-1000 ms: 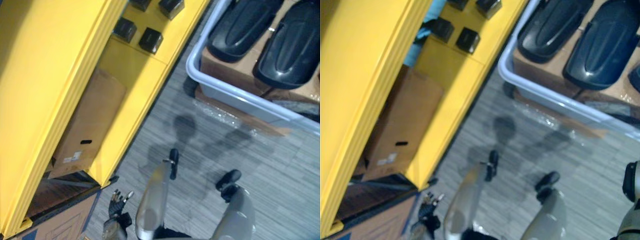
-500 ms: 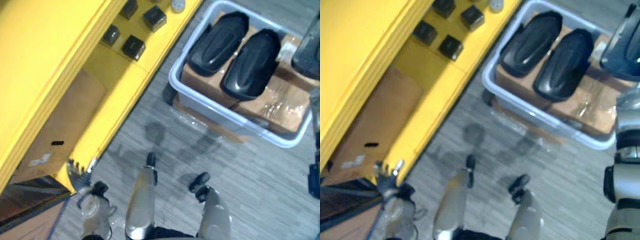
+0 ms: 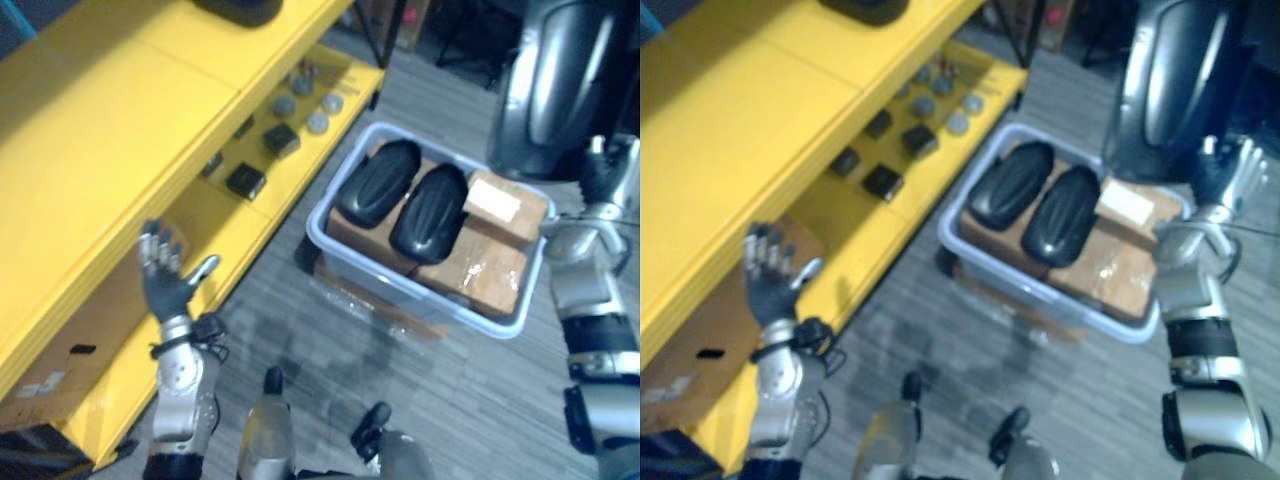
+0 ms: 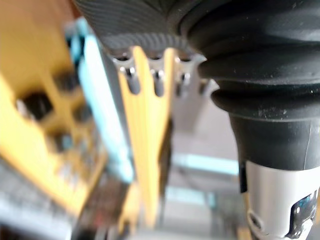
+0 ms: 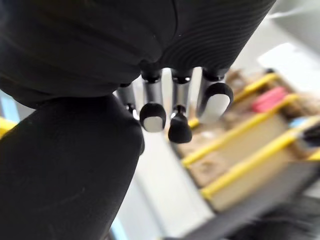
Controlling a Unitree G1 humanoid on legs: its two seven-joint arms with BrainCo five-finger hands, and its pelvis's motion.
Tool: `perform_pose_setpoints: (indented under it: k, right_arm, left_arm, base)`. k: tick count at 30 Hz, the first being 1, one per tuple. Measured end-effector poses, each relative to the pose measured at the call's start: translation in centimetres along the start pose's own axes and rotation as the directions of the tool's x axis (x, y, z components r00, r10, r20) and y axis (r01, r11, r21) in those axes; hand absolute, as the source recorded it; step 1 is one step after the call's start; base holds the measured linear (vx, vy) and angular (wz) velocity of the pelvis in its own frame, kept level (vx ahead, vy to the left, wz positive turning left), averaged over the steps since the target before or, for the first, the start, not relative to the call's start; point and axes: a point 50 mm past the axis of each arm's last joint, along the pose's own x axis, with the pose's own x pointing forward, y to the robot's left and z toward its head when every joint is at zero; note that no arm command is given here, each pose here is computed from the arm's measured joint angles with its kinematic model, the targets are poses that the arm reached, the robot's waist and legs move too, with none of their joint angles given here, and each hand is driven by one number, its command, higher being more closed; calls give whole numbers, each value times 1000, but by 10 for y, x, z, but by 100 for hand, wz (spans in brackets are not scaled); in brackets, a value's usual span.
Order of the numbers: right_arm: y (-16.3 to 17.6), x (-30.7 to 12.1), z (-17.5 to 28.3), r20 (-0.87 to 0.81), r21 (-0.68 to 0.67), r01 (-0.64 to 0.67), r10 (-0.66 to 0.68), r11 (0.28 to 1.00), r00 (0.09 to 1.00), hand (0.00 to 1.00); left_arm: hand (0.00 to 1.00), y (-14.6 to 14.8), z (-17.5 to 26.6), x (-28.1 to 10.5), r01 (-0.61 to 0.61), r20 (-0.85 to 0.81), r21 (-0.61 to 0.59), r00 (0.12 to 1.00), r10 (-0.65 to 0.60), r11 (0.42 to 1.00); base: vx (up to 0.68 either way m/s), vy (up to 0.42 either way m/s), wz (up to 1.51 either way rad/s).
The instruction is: Walk over and take plastic housings, then place them on the shelf
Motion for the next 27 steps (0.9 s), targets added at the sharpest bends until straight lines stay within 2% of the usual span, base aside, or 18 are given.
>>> perform_pose_setpoints:
  k: [4,7,11,15,27]
  right_arm:
    - [21,-17,33,203,25,-72,66,997,977,100]
    - [40,-36,53,318,40,-136,117,990,941,100]
    - [49,-49,70,463,12,-183,156,983,873,100]
    - [56,-62,75,521,-17,-212,190,977,832,100]
    - [76,-106,70,538,-18,-341,297,940,789,100]
  left_arm:
    - [0,-26,-16,18,110,-160,-158,978,-136,981]
    - [0,-29,-35,23,67,-281,-272,949,-145,960]
    - [0,-28,-43,23,16,-329,-355,934,-140,935]
    - [0,-25,-48,23,-3,-341,-351,932,-125,937]
    - [0,-35,-50,18,5,-329,-379,934,-139,925]
  base:
    - [6,27,-22]
    - [-17,12,-16]
    - [-45,-4,-4]
    - [-24,-3,0]
    - [-18,9,0]
